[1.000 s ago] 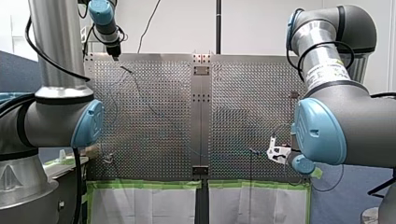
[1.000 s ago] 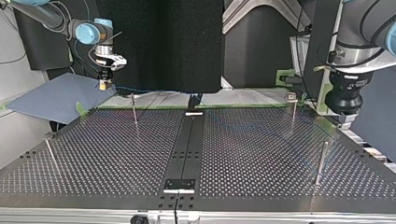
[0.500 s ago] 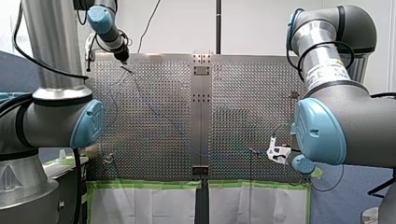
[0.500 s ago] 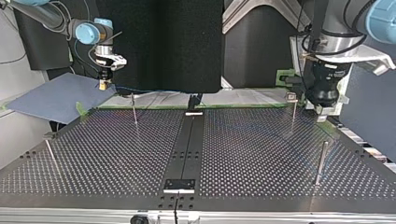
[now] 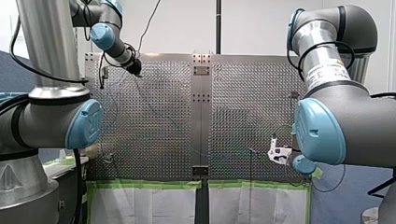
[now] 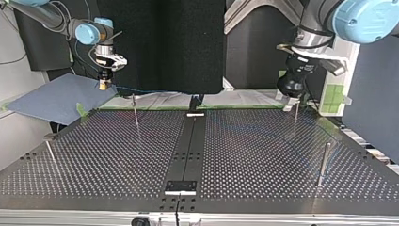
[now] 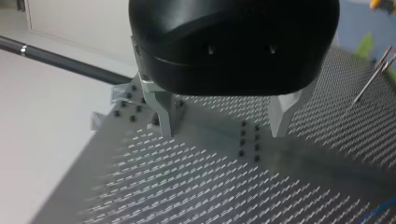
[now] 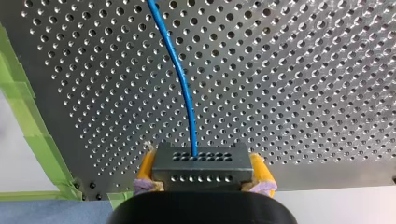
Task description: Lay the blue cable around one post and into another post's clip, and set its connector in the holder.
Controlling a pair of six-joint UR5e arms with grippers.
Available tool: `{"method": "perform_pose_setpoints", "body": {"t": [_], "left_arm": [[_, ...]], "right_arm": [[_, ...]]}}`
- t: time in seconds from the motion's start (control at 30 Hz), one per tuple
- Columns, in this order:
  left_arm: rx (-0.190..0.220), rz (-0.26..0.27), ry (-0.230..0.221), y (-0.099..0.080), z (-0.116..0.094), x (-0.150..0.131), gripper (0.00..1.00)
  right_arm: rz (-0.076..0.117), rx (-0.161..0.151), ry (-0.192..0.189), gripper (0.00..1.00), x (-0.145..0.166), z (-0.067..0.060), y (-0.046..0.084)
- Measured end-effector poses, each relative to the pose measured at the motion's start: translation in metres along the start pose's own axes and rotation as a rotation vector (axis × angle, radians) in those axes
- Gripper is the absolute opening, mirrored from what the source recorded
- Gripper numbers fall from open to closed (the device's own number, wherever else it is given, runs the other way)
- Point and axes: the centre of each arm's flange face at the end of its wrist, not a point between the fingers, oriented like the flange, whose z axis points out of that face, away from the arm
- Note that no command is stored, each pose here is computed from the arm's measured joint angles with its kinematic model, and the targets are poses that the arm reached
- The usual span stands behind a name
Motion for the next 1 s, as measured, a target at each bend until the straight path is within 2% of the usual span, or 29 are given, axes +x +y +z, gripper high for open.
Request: {"method": "perform_pose_setpoints", "body": {"t": [0.13,0.23,0.37,0.5,0.63,0.8,1.0], "left_arm": [[0.053,-0.011,0.043,-0.007,0.01,0.026,1.0],[0.071,-0.003,0.073,-0.012,0.015,0.046,1.0],[0.072,0.001,0.109,-0.018,0.023,0.073,1.0],[0.068,-0.018,0.12,-0.024,0.032,0.089,1.0],[0.065,-0.033,0.124,-0.032,0.04,0.102,1.0],[0.062,-0.024,0.128,-0.042,0.05,0.119,1.0],[0.051,-0.019,0.163,-0.05,0.052,0.153,1.0]], "right_arm": [[-0.01,-0.004,-0.004,0.0,0.0,0.0,0.002],[-0.017,-0.005,-0.006,0.0,0.0,0.0,0.003],[-0.027,-0.007,-0.012,0.0,-0.001,-0.001,0.003],[-0.033,-0.007,-0.016,0.0,-0.001,-0.001,0.004],[-0.031,-0.007,-0.011,0.0,-0.001,-0.001,0.004],[-0.029,-0.004,-0.011,0.0,-0.001,0.0,0.004],[-0.027,-0.004,-0.019,0.0,-0.001,-0.001,0.003]]}}
